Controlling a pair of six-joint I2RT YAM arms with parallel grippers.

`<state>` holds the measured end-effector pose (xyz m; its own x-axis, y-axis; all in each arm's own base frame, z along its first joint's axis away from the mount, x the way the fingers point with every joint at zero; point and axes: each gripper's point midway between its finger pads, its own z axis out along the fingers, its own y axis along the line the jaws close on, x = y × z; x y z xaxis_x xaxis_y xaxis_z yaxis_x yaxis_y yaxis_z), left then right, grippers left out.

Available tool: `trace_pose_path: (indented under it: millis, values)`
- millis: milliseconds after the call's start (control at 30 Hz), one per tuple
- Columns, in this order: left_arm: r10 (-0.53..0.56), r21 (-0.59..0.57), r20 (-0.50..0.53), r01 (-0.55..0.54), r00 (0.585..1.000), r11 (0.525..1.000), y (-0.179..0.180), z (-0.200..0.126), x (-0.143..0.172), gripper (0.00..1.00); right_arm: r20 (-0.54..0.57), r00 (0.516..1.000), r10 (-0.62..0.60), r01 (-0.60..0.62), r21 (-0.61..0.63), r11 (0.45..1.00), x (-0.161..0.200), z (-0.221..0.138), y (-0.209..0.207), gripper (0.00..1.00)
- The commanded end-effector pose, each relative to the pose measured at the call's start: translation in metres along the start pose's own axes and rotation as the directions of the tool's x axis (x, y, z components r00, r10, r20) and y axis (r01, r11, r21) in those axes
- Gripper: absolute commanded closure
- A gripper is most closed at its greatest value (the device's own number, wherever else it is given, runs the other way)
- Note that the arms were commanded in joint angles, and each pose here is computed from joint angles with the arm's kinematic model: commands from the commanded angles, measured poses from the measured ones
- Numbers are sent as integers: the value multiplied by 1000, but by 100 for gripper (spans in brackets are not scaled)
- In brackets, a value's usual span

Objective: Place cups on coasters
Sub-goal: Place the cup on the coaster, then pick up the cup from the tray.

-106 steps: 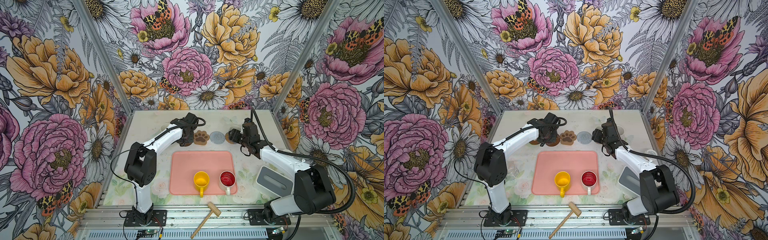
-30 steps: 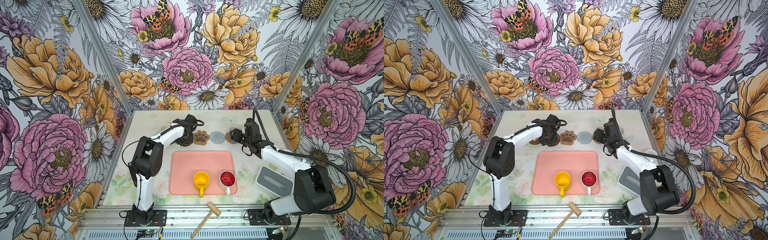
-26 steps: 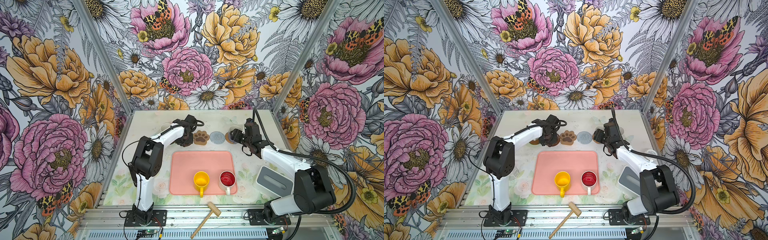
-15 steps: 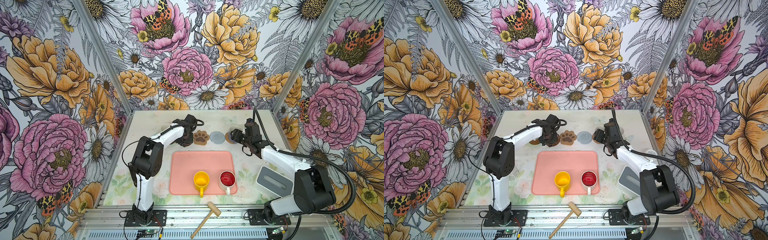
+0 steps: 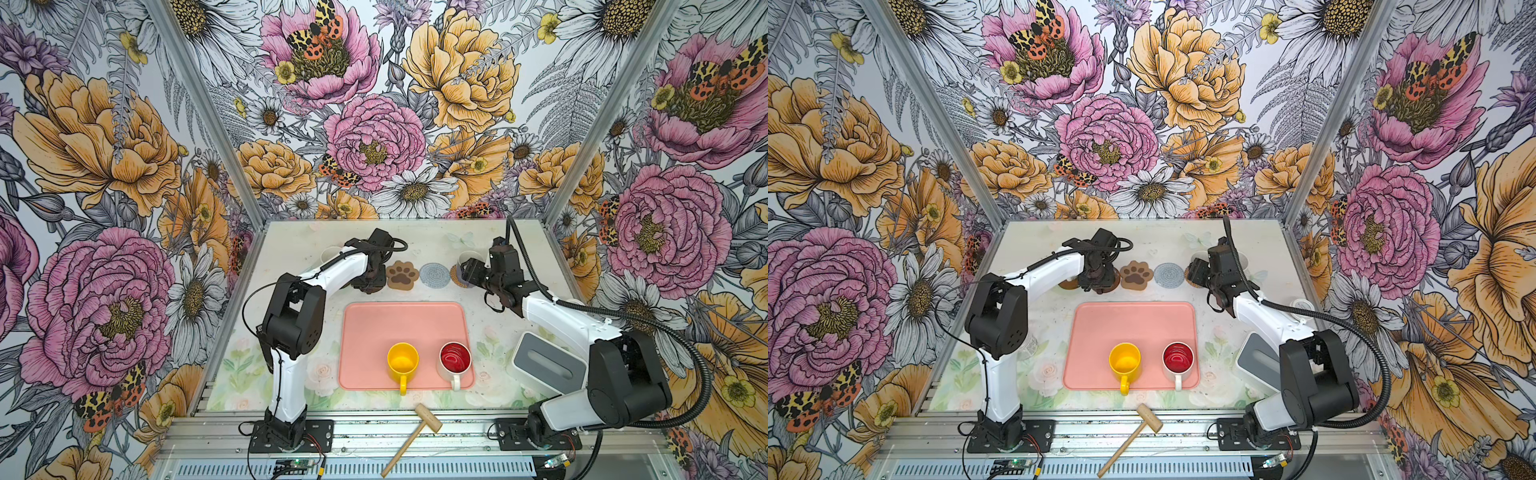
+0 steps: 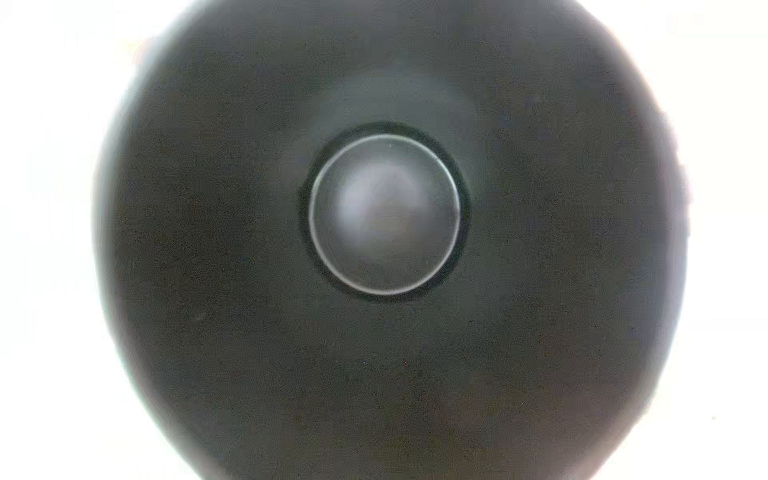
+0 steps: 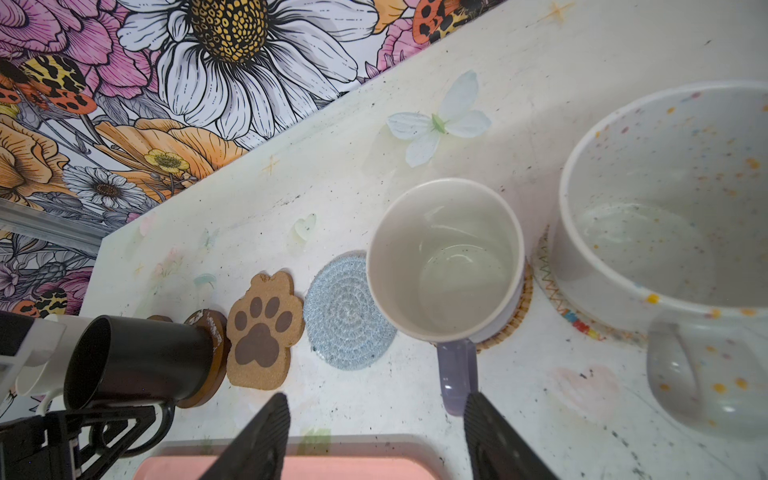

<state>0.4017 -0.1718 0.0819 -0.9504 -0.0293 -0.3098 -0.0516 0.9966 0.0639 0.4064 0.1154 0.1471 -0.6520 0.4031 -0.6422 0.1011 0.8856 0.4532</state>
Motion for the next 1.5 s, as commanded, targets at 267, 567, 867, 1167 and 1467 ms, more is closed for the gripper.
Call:
trace_pose_path:
  millis: [267,567,867,1167,1467]
  values:
    - [-27,54,277,12,960,998,7,-106,-28,51,64,998,6,-2,-61,998,-17,-32,16,34]
    - [-18,224,456,-95,890,970,-24,-165,-23,50,134,982,-132,139,-49,989,-11,-93,52,37]
    - [-15,247,512,-130,859,960,-24,-173,-6,50,43,941,-335,337,-53,940,55,-131,94,42]
    - [-35,262,558,-135,829,956,-12,-175,8,49,-102,869,-484,473,-113,874,149,-145,97,44]
    - [-16,247,548,-144,836,958,-9,-165,15,48,-253,836,-486,478,-96,873,208,-167,57,48]
